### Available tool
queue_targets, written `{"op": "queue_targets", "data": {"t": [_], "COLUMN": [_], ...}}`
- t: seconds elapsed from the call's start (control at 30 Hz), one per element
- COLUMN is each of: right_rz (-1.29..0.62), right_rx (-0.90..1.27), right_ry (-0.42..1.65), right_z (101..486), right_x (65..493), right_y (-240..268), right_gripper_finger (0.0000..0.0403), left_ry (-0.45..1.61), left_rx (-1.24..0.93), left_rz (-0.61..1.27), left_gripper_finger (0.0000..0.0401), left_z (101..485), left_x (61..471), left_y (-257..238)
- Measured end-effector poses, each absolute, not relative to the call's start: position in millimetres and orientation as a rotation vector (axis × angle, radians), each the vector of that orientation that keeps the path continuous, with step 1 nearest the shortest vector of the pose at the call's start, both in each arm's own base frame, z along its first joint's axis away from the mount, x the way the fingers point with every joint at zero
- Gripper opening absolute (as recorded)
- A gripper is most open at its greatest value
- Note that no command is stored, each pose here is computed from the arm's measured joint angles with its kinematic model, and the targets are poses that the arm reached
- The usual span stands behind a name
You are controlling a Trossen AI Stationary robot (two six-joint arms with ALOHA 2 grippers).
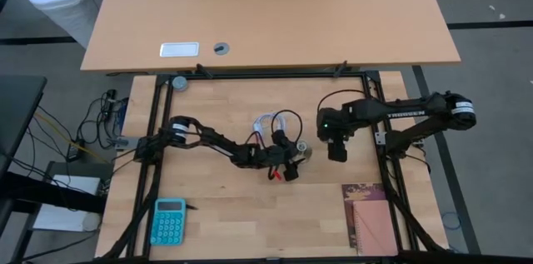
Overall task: Screw lightbulb
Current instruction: Insert the white lightbulb into the lamp socket
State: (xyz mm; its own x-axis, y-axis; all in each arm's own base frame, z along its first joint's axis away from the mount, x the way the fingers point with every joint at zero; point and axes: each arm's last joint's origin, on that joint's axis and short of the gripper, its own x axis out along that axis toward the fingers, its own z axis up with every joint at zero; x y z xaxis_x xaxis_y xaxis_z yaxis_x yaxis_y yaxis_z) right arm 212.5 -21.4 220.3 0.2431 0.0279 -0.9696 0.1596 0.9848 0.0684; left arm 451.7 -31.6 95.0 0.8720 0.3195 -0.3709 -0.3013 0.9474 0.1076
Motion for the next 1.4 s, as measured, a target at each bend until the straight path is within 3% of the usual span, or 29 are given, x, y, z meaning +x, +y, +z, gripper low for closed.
{"op": "queue_targets", "data": {"t": [0.23,0.57,0.87,1.1,1.23,1.4], "right_rz": [-0.083,-0.088,-0.076,-0.065,-0.126,-0.358], "right_rx": [0.149,0.151,0.135,0.121,0.222,0.445], "right_ry": [1.238,1.215,1.184,1.168,1.268,1.394], "right_z": [226,227,228,227,226,225], "right_x": [217,219,222,225,213,195], "right_y": [-17,-17,-18,-18,-17,-16], "right_gripper_finger": [0.0214,0.0214,0.0215,0.0215,0.0215,0.0215], "left_ry": [0.404,0.462,0.598,0.722,0.752,0.758], "left_rx": [-0.002,0.023,0.1,0.126,0.097,0.147], "left_rz": [0.231,0.186,0.191,0.192,0.199,0.24], "left_gripper_finger": [0.0296,0.034,0.0333,0.0328,0.0327,0.0327], "left_z": [95,106,133,133,134,143], "left_x": [452,450,436,427,424,418], "left_y": [-34,-25,-19,-18,-21,-31]}}
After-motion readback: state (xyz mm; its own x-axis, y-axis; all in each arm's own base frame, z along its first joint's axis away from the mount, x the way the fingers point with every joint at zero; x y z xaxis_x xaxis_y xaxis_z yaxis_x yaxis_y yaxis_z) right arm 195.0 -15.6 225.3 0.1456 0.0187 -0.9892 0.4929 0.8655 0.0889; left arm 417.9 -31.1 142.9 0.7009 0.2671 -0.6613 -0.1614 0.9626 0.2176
